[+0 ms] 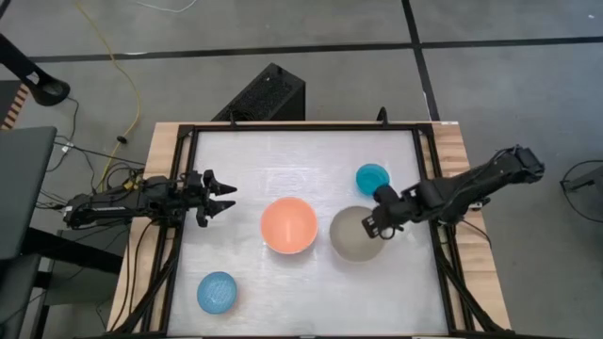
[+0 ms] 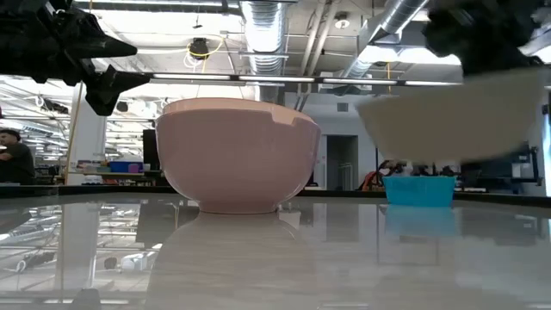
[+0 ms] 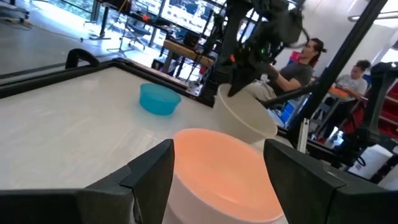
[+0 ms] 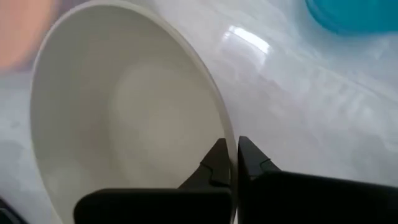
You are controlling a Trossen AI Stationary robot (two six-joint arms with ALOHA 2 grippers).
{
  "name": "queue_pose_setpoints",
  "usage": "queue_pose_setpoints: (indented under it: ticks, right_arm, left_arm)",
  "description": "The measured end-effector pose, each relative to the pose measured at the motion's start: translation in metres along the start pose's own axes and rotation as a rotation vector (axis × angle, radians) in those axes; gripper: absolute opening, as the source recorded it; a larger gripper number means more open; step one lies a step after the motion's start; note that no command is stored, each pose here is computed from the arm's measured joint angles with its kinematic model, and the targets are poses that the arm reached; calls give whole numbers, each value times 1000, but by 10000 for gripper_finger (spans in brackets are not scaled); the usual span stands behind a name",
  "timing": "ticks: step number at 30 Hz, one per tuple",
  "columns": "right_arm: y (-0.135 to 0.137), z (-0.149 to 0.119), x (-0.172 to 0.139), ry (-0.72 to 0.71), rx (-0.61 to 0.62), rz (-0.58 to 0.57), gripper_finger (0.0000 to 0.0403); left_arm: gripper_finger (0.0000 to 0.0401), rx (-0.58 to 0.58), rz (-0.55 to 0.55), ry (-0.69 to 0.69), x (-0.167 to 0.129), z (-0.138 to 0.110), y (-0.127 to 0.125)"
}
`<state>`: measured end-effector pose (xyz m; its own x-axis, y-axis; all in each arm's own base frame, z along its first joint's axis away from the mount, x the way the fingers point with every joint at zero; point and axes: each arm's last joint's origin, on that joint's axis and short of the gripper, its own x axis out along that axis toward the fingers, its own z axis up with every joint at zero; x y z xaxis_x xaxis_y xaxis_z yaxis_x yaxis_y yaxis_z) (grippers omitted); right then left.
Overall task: Nest bowls inside each other by size order
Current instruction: Stack the gray bowl on top of the transparent orange bowl
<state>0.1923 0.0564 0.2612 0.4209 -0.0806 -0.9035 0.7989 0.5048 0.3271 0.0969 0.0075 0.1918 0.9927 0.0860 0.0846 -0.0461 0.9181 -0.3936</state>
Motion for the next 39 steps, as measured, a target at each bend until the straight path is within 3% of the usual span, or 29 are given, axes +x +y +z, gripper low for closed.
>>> queue_pose_setpoints:
  ticks: [12,23,30,39]
  right_arm:
    - [65,65,-18,-150,-82,52,0]
    - [126,114,12,-209,-213,102,0]
    - [144,127,44,-198,-223,188,0]
    - [150,127,64,-166,-217,203,0]
  left_arm:
    - [238,19,-11,19,0,-1,0]
    - [238,16,-59,40,0,-2,-1]
    - [238,-1,-71,48,0,-2,-2]
    - [238,-3,-66,68,0,-4,-1]
